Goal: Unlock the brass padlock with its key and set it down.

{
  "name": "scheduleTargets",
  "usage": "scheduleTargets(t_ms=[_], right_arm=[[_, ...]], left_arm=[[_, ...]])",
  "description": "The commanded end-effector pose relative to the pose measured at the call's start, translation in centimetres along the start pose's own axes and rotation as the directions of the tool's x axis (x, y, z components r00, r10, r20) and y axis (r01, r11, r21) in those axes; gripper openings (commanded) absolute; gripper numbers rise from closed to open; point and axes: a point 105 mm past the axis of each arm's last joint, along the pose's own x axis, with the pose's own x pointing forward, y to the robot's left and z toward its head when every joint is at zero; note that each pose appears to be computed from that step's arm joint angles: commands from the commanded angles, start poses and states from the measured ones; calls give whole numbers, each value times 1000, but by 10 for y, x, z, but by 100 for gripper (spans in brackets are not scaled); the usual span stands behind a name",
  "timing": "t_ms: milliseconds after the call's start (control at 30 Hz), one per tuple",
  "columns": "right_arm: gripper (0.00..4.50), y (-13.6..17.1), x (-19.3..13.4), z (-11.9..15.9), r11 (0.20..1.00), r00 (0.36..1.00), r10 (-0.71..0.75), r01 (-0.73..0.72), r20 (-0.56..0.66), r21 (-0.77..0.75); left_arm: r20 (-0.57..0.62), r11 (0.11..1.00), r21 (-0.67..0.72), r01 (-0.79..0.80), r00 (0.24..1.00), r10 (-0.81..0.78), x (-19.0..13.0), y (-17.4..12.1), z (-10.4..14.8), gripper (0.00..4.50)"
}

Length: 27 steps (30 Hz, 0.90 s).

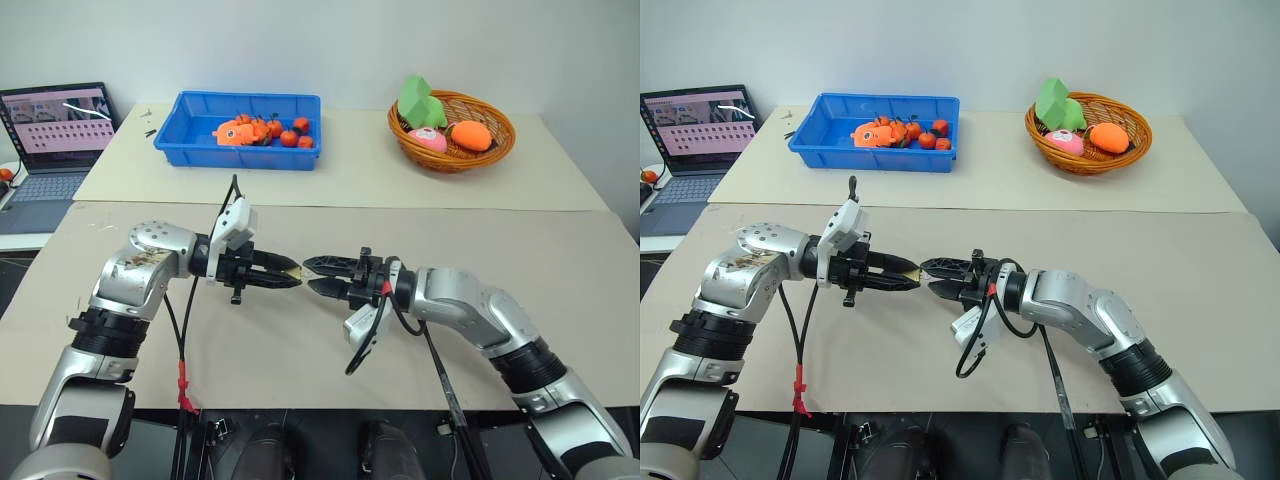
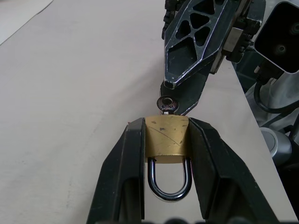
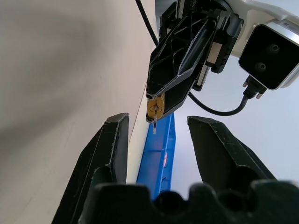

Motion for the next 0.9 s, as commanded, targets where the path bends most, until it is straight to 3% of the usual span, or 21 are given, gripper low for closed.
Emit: scheduleTargets(t_ms=[33,100,167,367,500,667,900], right_arm=[[107,-14,-1,4,998,998,-58,59,15,-29],[34,-14,0,4,998,998,-60,60,13,-29],[3,-15,0,3,998,998,-60,60,9,-29],[3,-16,1,4,998,998,-65,65,6,-15],[3,-18,3,4,995,998,-65,65,1,82],[3,-14,4,7,952,1000,-6,-1,23,306],[3,-24,5,11,830,996,39,-77,80,552]], left_arm=[[11,998,58,-3,1000,3,-2,0,15,84],[11,998,58,-5,1000,5,-2,1,15,84],[12,998,57,-6,1000,5,-2,1,16,84],[14,998,57,-8,1000,7,-2,1,16,84],[16,998,57,-12,1000,12,-1,2,16,84],[18,998,54,-17,1000,16,-1,2,16,84],[18,998,50,-25,1000,24,-1,1,14,84]])
